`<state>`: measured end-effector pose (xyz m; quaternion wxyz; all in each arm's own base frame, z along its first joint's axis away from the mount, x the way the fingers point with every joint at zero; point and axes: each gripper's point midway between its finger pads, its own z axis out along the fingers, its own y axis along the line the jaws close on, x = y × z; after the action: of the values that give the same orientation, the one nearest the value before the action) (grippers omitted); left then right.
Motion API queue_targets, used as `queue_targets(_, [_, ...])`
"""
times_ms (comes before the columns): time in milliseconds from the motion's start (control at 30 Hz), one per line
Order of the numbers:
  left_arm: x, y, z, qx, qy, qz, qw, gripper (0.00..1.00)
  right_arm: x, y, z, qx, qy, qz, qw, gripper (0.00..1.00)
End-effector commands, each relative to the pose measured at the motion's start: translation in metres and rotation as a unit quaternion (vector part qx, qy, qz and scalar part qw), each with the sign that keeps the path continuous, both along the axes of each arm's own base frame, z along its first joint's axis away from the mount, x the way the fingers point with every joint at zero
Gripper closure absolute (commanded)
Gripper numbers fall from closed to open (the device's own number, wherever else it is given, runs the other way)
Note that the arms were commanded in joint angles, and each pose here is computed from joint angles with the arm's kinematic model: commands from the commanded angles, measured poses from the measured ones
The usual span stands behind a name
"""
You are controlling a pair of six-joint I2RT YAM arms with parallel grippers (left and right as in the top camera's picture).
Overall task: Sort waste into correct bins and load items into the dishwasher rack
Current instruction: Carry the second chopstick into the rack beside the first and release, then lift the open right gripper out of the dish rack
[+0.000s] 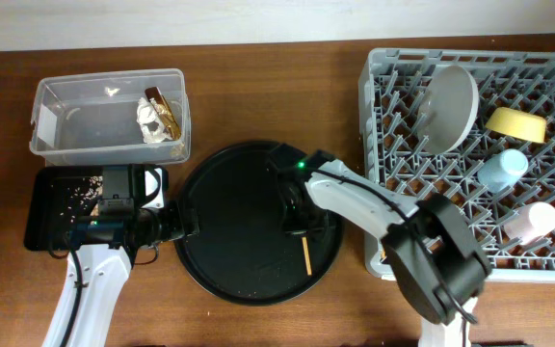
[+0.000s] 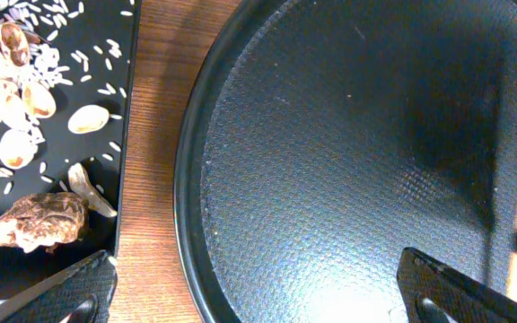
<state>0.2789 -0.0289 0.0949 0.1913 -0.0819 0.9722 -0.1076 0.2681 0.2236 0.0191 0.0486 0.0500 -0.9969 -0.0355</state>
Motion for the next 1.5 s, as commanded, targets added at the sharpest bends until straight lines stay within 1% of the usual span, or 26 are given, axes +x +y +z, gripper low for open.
queue_targets(0, [0.005,0.002,0.009,0.007,-0.016,-0.004,1.000,0.01,0.037,-0.004,0.089,0.074,-0.108,0.003,0.991,0.96])
queue_targets(33, [0.005,0.003,0.009,0.007,-0.016,-0.004,1.000,0.01,0.045,-0.018,0.111,0.083,-0.134,-0.001,0.987,0.96])
queue_targets(67, [0.005,0.003,0.009,0.007,-0.016,-0.004,1.000,0.01,0.048,-0.028,0.122,0.086,-0.148,-0.003,0.985,0.96])
queue_targets(100, [0.005,0.003,0.009,0.007,-0.016,-0.004,1.000,0.01,0.053,-0.051,0.137,0.084,-0.166,-0.008,0.982,0.96])
queue_targets(167, [0.005,0.003,0.009,0.007,-0.016,-0.004,1.000,0.01,0.057,-0.094,0.147,0.055,-0.177,-0.029,0.982,0.96])
queue_targets(233, [0.005,0.003,0.009,0.007,-0.016,-0.004,1.000,0.01,0.057,-0.133,0.143,0.026,-0.159,-0.048,0.986,0.96])
queue_targets(333, [0.005,0.002,0.009,0.007,-0.016,-0.004,1.000,0.01,0.053,-0.163,0.124,0.009,-0.124,-0.059,0.991,0.96])
queue_targets(467, [0.005,0.002,0.009,0.007,-0.015,-0.004,1.000,0.01,0.048,-0.173,0.101,-0.004,-0.091,-0.048,0.995,0.96])
queue_targets(633, [0.005,0.002,0.009,0.006,-0.014,-0.004,1.000,0.01,0.050,-0.172,0.082,-0.008,-0.067,-0.047,0.997,0.95])
queue_targets(667, [0.004,0.002,0.009,0.006,-0.014,-0.004,1.000,0.01,0.052,-0.172,0.080,-0.008,-0.066,-0.047,0.997,0.94])
queue_targets(800, [0.004,0.002,0.009,0.006,-0.014,-0.004,1.000,0.01,0.053,-0.172,0.080,-0.008,-0.067,-0.047,0.997,0.69])
queue_targets(833, [0.004,0.002,0.009,0.005,-0.013,-0.004,1.000,0.01,0.052,-0.172,0.081,-0.008,-0.067,-0.048,0.997,0.66])
queue_targets(900, [0.003,0.002,0.008,0.005,-0.010,-0.004,1.000,0.01,0.051,-0.174,0.089,-0.006,-0.076,-0.056,0.996,0.64])
queue_targets(967, [0.003,0.002,0.008,0.005,-0.011,-0.005,1.000,0.00,0.053,-0.180,0.107,0.000,-0.106,-0.066,0.992,0.63])
queue_targets(1000, [0.005,0.002,0.011,0.005,-0.015,-0.005,1.000,0.01,0.054,-0.186,0.118,0.002,-0.126,-0.075,0.989,0.59])
queue_targets(1100, [0.018,0.002,0.030,0.006,-0.042,-0.005,0.999,0.01,0.056,-0.203,0.142,0.009,-0.170,-0.103,0.980,0.39])
queue_targets(1167, [0.028,0.003,0.047,0.012,-0.064,-0.008,0.998,0.01,0.057,-0.204,0.148,0.037,-0.179,-0.091,0.979,0.39])
queue_targets(1233, [0.030,0.010,0.055,0.032,-0.066,-0.002,0.997,0.01,0.053,-0.205,0.149,0.066,-0.169,-0.099,0.978,0.39])
queue_targets(1300, [0.019,0.019,0.052,0.056,-0.040,0.007,0.998,0.01,0.045,-0.209,0.149,0.071,-0.155,-0.112,0.979,0.39])
queue_targets(1333, [0.007,0.019,0.046,0.062,-0.015,-0.010,0.998,0.01,0.037,-0.212,0.150,0.067,-0.145,-0.117,0.980,0.39])
queue_targets(1400, [-0.008,0.019,0.040,0.064,0.017,-0.017,0.998,0.01,0.031,-0.215,0.153,0.059,-0.143,-0.118,0.981,0.39])
queue_targets(1467, [-0.022,0.018,0.036,0.064,0.045,-0.028,0.997,0.01,0.022,-0.218,0.162,0.050,-0.156,-0.118,0.979,0.39])
